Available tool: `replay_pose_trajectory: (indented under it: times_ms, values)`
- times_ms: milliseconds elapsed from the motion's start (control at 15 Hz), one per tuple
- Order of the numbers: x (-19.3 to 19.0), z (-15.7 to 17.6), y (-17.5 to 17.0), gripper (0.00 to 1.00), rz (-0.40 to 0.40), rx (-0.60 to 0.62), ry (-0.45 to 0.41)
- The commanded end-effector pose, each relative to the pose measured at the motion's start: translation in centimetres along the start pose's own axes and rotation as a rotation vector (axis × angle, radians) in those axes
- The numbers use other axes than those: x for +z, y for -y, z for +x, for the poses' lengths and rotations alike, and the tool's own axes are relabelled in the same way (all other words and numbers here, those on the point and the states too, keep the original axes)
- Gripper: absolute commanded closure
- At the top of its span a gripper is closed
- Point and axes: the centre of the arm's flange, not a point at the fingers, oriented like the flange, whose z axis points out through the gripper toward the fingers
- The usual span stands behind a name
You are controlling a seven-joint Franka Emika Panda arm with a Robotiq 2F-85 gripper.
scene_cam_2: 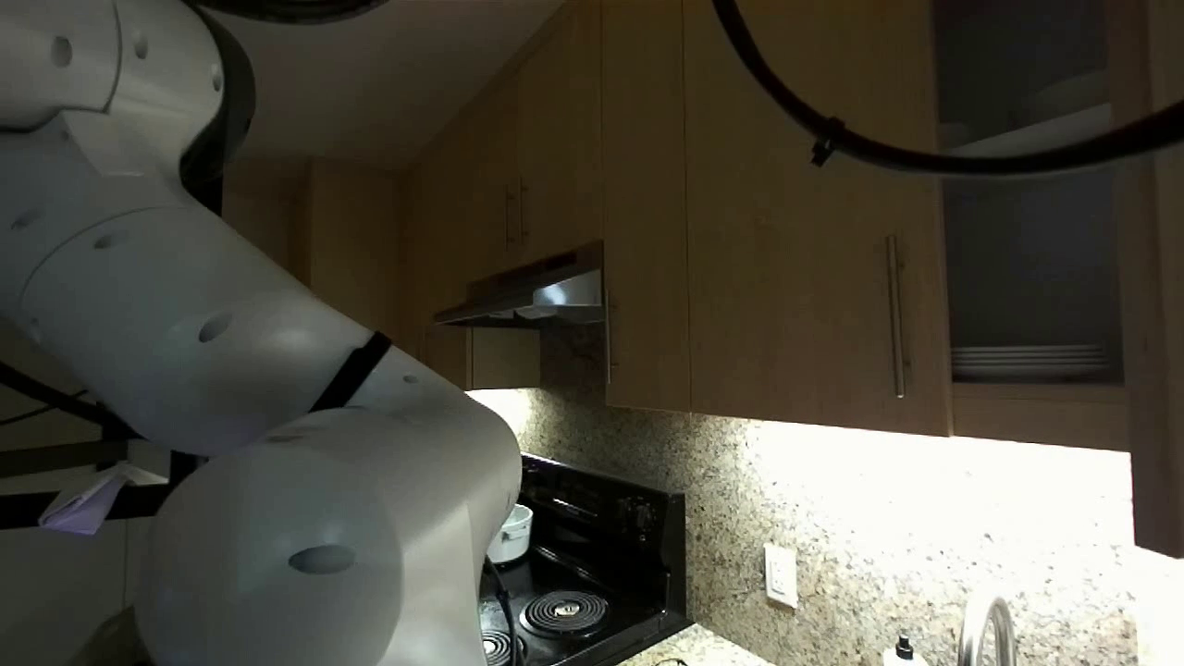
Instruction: Open the top right cabinet door
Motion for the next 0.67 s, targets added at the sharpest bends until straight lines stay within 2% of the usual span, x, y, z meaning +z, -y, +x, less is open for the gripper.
replay_pose_trajectory:
  times_ms: [0,600]
  values:
    - [0.0,1.5,0.7,0.00,-0.089,0.088,-0.082]
    - [-1.7,4.7,1.6,0.00,-0.223,0.231,-0.239]
